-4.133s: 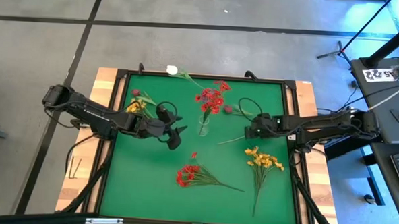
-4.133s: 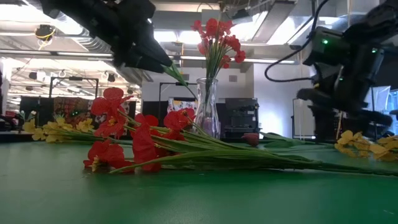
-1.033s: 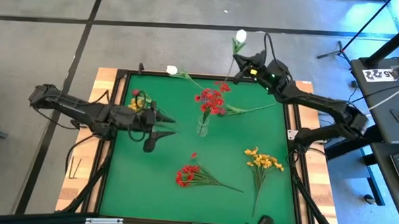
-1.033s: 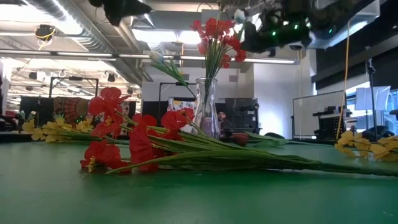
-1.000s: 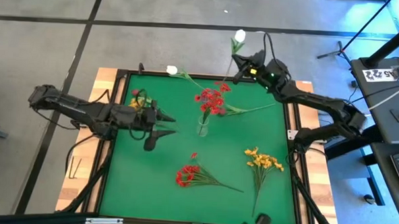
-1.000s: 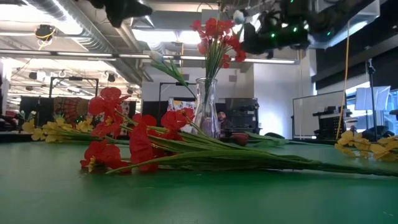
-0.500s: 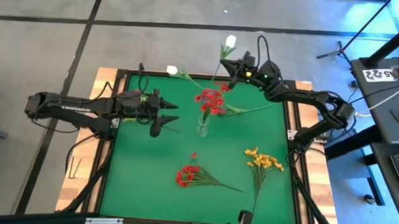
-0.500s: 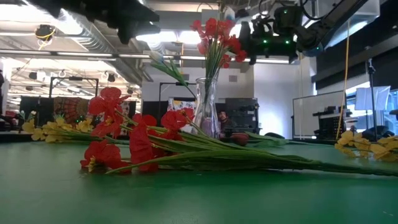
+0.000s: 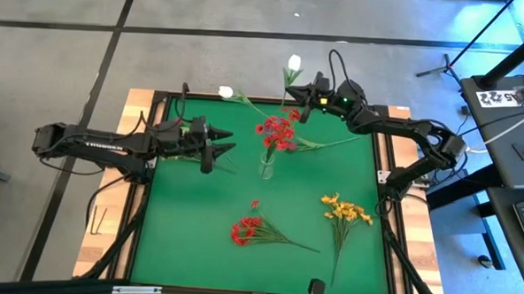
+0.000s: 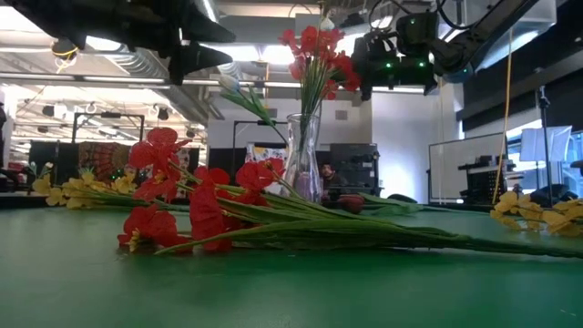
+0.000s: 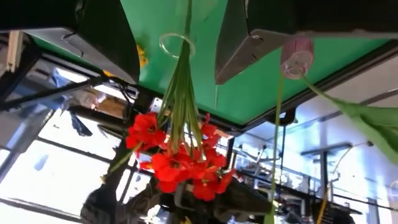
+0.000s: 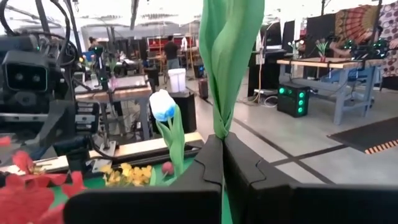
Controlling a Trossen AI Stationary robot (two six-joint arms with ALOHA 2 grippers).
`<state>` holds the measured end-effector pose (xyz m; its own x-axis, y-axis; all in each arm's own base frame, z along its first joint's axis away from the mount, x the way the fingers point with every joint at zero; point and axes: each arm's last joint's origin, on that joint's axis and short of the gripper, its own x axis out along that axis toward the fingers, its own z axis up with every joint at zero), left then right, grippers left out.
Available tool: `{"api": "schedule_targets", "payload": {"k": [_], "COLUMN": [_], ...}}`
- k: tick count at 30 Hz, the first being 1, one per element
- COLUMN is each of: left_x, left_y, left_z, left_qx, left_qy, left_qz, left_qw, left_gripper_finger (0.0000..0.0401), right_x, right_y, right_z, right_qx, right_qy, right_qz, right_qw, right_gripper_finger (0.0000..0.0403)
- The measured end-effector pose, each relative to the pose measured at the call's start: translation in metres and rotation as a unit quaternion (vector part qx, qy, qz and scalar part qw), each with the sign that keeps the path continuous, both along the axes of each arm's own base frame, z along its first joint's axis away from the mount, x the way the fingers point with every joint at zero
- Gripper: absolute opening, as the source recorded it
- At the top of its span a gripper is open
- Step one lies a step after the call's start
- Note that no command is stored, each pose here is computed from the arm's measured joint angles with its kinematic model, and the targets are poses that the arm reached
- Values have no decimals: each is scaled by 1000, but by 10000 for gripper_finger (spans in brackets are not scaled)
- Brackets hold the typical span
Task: Sort flowers into vase by color
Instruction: Put the white tulip into the purple vase
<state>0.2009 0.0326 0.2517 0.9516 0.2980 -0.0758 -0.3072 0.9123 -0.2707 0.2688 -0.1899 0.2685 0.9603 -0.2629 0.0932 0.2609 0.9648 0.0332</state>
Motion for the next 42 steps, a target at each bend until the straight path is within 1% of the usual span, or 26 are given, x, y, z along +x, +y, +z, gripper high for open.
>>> {"api": "schedule_targets", "payload": {"k": [7,11,14,25,30,34,39,42], "left_x": [0,0,0,0,0,0,0,0], "left_y": [0,0,0,1,1,1,1,1], "left_z": [2,2,2,2,2,2,2,2], "left_qx": [-10,-10,-11,-10,-9,-9,-10,-10], "left_qy": [-14,-15,-15,-14,-14,-13,-14,-13], "left_qz": [5,6,6,18,18,18,18,18], "left_qw": [1000,1000,1000,1000,1000,1000,1000,1000], "left_gripper_finger": [203,203,203,203,203,203,203,203], "right_x": [3,6,7,7,7,7,7,7], "right_y": [-2,-4,-5,-5,-5,-5,-5,-5], "right_z": [-6,-10,-10,-11,-8,-7,-8,-12], "right_qx": [-6,-15,-25,-34,-42,-36,-36,-38], "right_qy": [11,1,-12,-6,-17,-25,-20,0], "right_qz": [7,7,10,4,4,11,9,7], "right_qw": [1000,1000,1000,999,999,999,999,999], "right_gripper_finger": [0,0,0,0,0,0,0,0]}}
